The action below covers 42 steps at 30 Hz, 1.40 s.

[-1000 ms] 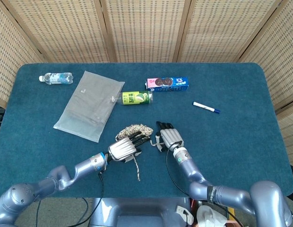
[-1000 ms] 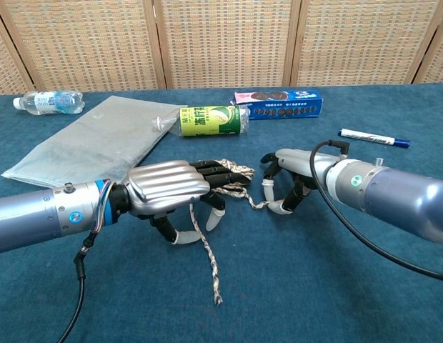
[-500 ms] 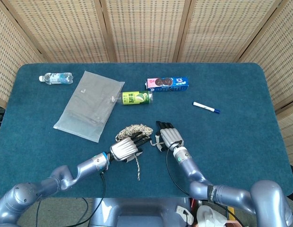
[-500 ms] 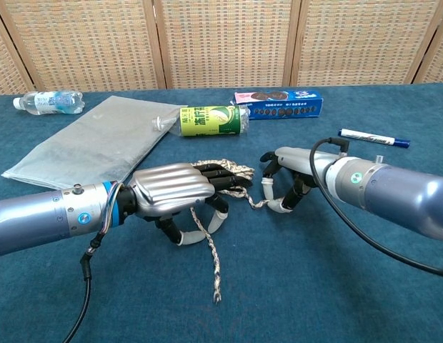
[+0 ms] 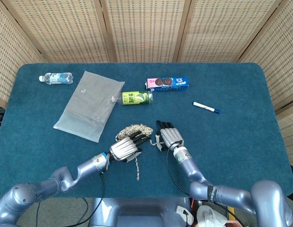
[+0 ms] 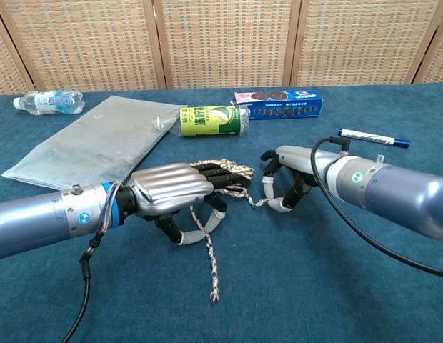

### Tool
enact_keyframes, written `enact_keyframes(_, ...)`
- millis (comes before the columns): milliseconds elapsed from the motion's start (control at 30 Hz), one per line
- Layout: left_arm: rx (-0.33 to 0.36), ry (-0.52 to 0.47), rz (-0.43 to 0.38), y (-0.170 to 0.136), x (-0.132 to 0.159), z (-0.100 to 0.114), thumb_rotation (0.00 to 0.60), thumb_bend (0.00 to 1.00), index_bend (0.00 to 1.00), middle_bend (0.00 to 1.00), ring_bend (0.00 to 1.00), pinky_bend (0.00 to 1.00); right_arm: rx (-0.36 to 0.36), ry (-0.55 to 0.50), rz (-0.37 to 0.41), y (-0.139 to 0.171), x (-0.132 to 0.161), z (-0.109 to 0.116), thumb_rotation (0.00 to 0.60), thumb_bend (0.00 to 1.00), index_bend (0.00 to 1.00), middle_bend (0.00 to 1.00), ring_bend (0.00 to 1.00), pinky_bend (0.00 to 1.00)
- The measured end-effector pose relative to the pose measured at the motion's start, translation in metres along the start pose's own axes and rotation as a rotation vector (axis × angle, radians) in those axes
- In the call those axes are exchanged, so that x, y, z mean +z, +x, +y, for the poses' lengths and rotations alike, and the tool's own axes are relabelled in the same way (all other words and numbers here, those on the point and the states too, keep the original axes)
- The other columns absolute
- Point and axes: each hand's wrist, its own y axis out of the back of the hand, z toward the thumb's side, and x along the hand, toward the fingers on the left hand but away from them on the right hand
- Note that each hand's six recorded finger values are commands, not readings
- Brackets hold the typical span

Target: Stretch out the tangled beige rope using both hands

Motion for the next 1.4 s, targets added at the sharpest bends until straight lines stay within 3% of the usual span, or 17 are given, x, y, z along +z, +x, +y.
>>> enact_keyframes(267,0.019,0.019,0.006,-0.004,-0.005,0.005,0.6,0.51,0.75,0.0,0.0,0.0,-0.011,0.001,0.0,0.002,-0.002,0.003,0.6,0.46,0.66,0.0,0.0,0.0)
enact_keyframes(600,0.092,0.033,0.046,-0.031,-0.028,0.032,0.6,0.54,0.81,0.0,0.0,0.0,-0.06,0.023,0.019,0.008,-0.002,0.013,0.6,0.46,0.66,0.0,0.0,0.0)
enact_keyframes(900,0.142,0.106,0.199,-0.075,-0.074,0.059,0.6,0.55,0.82,0.0,0.0,0.0,-0.123,0.108,-0.007,0.015,-0.028,0.031,0.6,0.47,0.67,0.0,0.0,0.0)
enact_keyframes(1033,0.14,0.124,0.3,-0.107,-0.108,0.069,0.6,0.55,0.82,0.0,0.0,0.0,-0.144,0.133,-0.037,0.022,-0.047,0.042,0.6,0.47,0.67,0.0,0.0,0.0)
enact_keyframes(1400,0.142,0.12,0.465,-0.167,-0.168,0.075,0.6,0.55,0.81,0.0,0.0,0.0,-0.162,0.184,-0.114,0.049,-0.102,0.06,0.6,0.46,0.67,0.0,0.0,0.0)
